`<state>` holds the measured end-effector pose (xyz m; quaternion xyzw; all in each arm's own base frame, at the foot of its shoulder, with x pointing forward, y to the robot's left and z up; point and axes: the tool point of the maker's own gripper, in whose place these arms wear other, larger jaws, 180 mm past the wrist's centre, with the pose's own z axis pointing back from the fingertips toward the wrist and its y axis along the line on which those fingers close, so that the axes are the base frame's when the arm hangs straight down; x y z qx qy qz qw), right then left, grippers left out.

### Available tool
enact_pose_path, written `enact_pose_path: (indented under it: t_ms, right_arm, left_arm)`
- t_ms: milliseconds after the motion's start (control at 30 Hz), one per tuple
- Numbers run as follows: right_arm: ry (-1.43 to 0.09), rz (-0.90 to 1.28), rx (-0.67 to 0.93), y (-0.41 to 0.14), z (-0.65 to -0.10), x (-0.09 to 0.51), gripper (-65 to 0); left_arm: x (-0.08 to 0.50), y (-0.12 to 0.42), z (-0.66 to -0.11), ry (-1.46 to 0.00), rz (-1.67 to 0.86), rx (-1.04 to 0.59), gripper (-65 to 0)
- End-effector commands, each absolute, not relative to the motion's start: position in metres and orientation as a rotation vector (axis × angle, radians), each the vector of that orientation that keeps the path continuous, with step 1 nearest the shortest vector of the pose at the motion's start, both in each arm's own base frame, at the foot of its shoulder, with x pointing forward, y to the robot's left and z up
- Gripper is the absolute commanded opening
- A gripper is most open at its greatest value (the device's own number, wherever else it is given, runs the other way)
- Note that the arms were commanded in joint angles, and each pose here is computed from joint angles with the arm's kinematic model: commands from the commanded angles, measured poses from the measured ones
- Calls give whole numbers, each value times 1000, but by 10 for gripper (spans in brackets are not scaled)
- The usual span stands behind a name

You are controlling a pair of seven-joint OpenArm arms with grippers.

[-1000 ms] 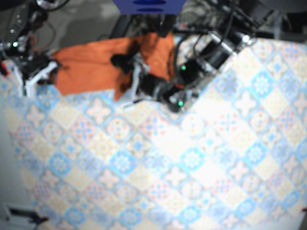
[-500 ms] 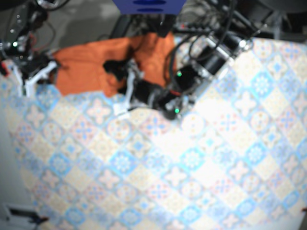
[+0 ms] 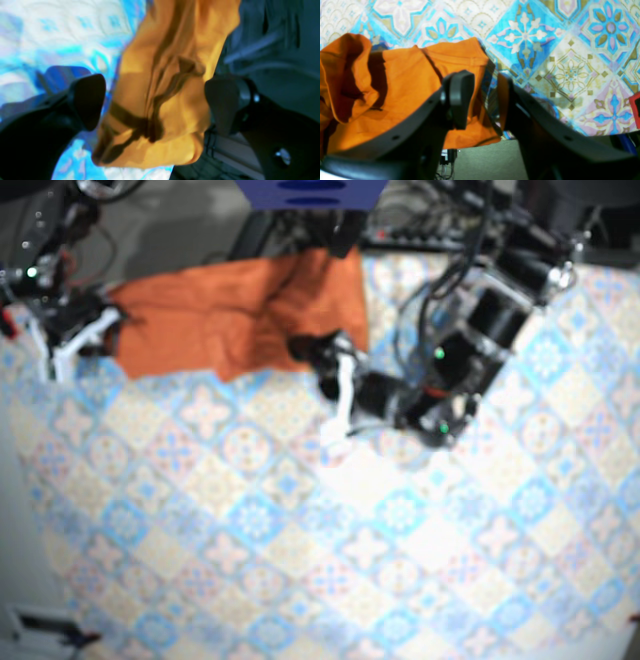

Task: Fold the T-shirt properly
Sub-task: 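Raise the left gripper and reposition it over the new folded edge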

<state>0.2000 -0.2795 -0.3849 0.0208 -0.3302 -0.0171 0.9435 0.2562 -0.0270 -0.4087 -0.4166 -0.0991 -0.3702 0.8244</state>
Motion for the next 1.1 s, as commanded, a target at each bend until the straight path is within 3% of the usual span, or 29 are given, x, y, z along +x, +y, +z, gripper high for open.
enact_pose_path:
  t_ms: [0, 367, 767, 1067]
  right_arm:
    - [-715, -24, 36, -281, -375, 207, -453]
    - [-712, -34, 44, -278, -378, 207, -453]
    - [-709, -35, 43, -278, -379, 205, -453]
    - [-708, -35, 42, -279, -379, 205, -453]
  left_arm:
    - [270, -25, -394, -265, -784, -905, 0]
    - [275, 8, -378, -278, -652, -998, 0]
    - [274, 46, -350, -364, -727, -925, 0]
    - [238, 45, -375, -264, -697, -952, 0]
